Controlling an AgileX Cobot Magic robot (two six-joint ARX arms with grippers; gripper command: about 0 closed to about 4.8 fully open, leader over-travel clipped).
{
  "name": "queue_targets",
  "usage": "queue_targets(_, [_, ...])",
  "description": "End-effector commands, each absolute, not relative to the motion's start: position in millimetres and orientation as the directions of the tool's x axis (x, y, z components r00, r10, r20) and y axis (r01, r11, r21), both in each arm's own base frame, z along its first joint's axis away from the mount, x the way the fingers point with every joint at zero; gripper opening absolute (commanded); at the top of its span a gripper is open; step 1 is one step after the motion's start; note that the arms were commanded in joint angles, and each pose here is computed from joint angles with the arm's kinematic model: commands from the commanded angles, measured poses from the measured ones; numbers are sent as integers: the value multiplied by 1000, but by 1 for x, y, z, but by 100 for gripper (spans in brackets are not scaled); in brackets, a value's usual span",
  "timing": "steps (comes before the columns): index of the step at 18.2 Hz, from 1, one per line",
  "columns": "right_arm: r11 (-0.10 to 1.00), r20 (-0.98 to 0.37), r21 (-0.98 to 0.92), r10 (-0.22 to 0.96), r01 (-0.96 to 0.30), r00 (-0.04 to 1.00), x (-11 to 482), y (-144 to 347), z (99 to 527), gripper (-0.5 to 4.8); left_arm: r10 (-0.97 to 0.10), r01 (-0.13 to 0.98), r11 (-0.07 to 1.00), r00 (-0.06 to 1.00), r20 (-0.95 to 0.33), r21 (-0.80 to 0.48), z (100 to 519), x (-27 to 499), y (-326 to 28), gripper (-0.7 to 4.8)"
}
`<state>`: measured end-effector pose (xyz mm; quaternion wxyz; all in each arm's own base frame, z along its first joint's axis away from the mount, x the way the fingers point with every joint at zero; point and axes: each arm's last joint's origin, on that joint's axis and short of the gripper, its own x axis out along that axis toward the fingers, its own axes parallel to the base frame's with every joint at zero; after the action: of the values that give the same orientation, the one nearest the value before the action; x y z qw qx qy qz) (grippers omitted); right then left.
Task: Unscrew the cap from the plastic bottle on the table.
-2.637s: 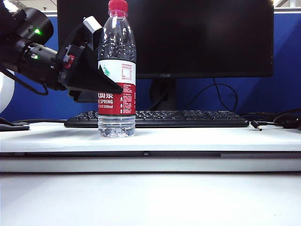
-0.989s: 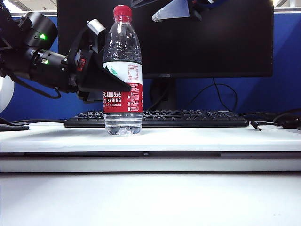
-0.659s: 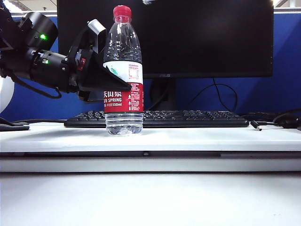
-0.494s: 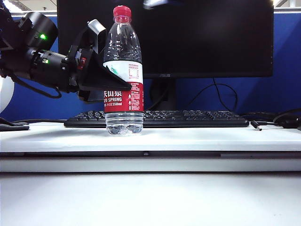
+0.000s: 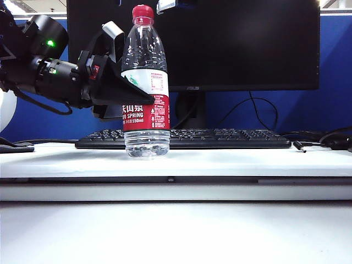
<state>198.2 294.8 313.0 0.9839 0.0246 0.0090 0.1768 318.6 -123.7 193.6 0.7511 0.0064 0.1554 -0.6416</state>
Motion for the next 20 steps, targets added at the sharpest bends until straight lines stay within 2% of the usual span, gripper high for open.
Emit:
queue_targets(1, [941,-7,73,333,-331,943,201,292,315,321,-969,972,156,116,-219,-174,198,319,-124,272])
queue_targets(2, [944,-12,71,323,-322,946,205,291,312,301,-969,972,156,116,-219,-177,198,319,-124,271])
queue_targets(9, [939,-28,91,335,-332,942,212,292,306,288,-968,970,157,114,-221,-186,198,319,-124,271])
queue_targets(10, [939,-28,91,335,-332,942,212,292,306,192,-968,970,157,115,-221,-186,198,319,-124,271])
queue_targets(14, [932,-29,91,354,-351,935,212,292,306,156,-968,970,157,114,-221,-185,198,319,-124,271])
queue_targets(15, [921,-30,92,382,-378,924,212,293,306,115,-968,970,157,115,-221,-185,198,319,-124,271])
queue_targets(17, [909,-34,90,410,-406,911,211,294,306,88,-968,970,157,115,-222,-185,198,319,-124,271])
queue_targets(18, [894,-44,86,444,-439,895,211,295,305,44,-968,970,157,115,-222,-185,198,319,-124,271])
queue_targets(20, [866,-73,67,499,-495,864,209,296,302,38,-968,970,158,115,-222,-185,198,319,-124,271])
